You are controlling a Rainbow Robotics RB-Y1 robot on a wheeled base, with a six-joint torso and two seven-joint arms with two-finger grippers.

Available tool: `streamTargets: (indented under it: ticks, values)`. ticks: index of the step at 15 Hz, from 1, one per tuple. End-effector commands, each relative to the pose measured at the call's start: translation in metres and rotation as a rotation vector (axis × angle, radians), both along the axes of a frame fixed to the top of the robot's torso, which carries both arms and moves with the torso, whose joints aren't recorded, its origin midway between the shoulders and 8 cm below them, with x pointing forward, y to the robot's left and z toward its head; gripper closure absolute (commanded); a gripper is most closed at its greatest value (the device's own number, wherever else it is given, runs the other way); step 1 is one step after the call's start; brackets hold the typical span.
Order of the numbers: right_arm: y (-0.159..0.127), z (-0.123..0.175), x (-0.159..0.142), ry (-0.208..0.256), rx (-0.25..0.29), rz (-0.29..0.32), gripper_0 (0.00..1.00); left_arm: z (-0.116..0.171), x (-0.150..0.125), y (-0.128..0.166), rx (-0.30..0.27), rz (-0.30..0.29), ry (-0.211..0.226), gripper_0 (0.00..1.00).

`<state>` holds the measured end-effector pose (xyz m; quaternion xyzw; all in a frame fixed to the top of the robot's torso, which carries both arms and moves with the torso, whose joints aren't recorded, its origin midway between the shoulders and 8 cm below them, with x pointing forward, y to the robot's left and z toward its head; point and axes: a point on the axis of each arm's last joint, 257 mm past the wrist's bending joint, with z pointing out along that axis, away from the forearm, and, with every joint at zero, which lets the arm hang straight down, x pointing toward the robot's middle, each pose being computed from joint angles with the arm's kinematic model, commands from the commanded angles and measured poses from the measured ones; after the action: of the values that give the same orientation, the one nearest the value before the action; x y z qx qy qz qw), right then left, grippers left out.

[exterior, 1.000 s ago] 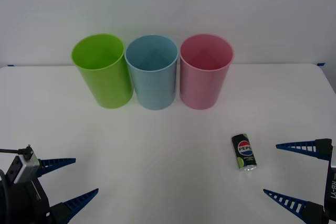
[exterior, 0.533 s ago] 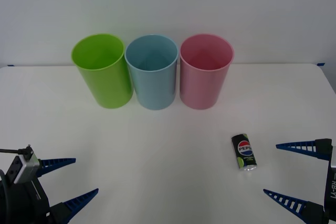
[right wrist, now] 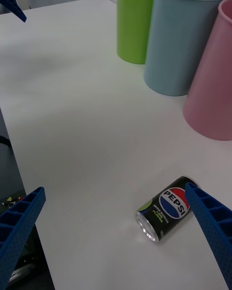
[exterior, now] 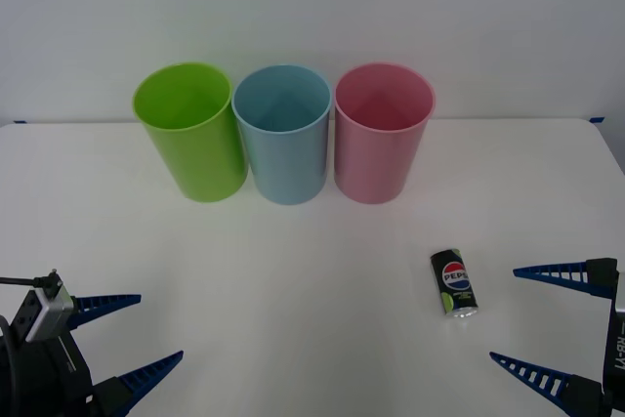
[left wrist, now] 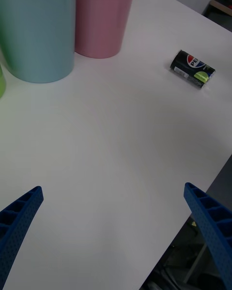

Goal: Put cans in the blue bin and PET bottles in the pink bin and trash in the green bin.

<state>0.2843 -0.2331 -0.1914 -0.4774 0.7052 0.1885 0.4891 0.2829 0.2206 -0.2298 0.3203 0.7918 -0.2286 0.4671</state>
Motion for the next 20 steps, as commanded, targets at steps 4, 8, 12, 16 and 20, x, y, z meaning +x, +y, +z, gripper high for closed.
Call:
streamTargets:
  ticks: [4, 8, 12, 16, 20]
  values:
    - [0.005, 0.01, 0.004, -0.028, 0.043, -0.004, 0.0, 0.0, 0.0, 0.0, 0.0, 0.0, 0.0, 0.0]
    - [0.0, 0.023, 0.005, -0.006, 0.03, -0.034, 0.0, 0.0, 0.0, 0.0, 0.0, 0.0, 0.0, 0.0]
    - [-0.008, 0.037, 0.006, 0.061, 0.013, -0.121, 0.0, 0.0, 0.0, 0.0, 0.0, 0.0, 0.0, 0.0]
    - [-0.009, 0.043, 0.018, 0.127, 0.021, -0.277, 0.0, 0.0, 0.0, 0.0, 0.0, 0.0, 0.0, 0.0]
    - [-0.022, 0.034, 0.036, 0.178, 0.052, -0.443, 0.0, 0.0, 0.0, 0.0, 0.0, 0.0, 0.0, 0.0]
